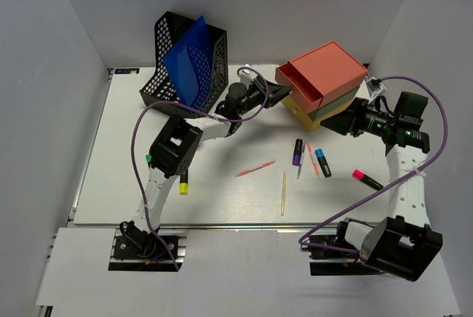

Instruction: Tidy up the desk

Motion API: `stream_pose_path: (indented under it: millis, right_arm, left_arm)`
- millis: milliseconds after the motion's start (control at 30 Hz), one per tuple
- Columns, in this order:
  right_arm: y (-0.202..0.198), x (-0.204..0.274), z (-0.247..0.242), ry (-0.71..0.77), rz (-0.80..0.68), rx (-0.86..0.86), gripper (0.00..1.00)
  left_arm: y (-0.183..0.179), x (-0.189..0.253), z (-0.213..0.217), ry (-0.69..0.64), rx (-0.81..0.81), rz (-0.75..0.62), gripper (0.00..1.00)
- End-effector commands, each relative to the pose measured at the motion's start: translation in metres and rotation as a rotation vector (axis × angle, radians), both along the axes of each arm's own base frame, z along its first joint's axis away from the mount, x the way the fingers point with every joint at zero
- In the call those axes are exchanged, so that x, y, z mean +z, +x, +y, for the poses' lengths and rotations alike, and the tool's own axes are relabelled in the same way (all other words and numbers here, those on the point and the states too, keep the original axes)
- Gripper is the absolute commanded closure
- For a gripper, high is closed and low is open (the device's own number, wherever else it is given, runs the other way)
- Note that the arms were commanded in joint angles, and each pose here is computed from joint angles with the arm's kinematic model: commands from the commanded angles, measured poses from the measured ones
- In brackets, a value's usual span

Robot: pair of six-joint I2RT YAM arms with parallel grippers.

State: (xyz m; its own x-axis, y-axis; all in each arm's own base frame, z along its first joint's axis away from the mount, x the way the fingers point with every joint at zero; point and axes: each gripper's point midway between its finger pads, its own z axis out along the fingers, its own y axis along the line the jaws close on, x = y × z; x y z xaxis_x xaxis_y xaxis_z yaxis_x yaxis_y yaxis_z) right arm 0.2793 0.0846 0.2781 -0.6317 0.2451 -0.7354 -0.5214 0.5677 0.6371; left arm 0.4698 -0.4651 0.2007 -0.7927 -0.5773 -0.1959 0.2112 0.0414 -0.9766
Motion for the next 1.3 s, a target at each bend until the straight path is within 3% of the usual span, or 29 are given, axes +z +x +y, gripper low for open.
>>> stream_pose_path:
  millis: [0, 567, 600, 667, 833, 1067, 1267]
  right_arm:
    - [-0.004, 0.009, 0.0, -0.022, -0.053, 0.005, 0.37]
    - [-0.005, 0.007, 0.0, -0.029, -0.05, 0.006, 0.35]
    - [-0.005, 0.007, 0.0, -0.03, -0.051, 0.008, 0.33]
    - [-0.005, 0.006, 0.0, -0.032, -0.054, 0.012, 0.31]
    - [-0.008, 0.005, 0.001, -0.047, -0.067, 0.03, 0.25]
    - [-0.018, 0.001, 0.003, -0.109, -0.114, 0.083, 0.2]
    - [-0.034, -0.006, 0.008, -0.194, -0.205, 0.187, 0.22]
  left_arm:
    - [0.005, 0.041, 0.024, -0.012, 0.05, -0.069, 0.86]
    - [-0.001, 0.04, 0.039, 0.005, 0.05, -0.07, 0.79]
    - [-0.003, 0.041, 0.038, 0.004, 0.041, -0.073, 0.69]
    - [0.0, 0.044, 0.04, 0.006, 0.036, -0.081, 0.56]
    - [-0.003, 0.048, 0.041, 0.023, 0.029, -0.094, 0.39]
    - [-0.021, 0.055, 0.058, 0.076, 0.032, -0.126, 0.37]
    - [-0.044, 0.041, 0.074, 0.285, 0.011, -0.146, 0.41]
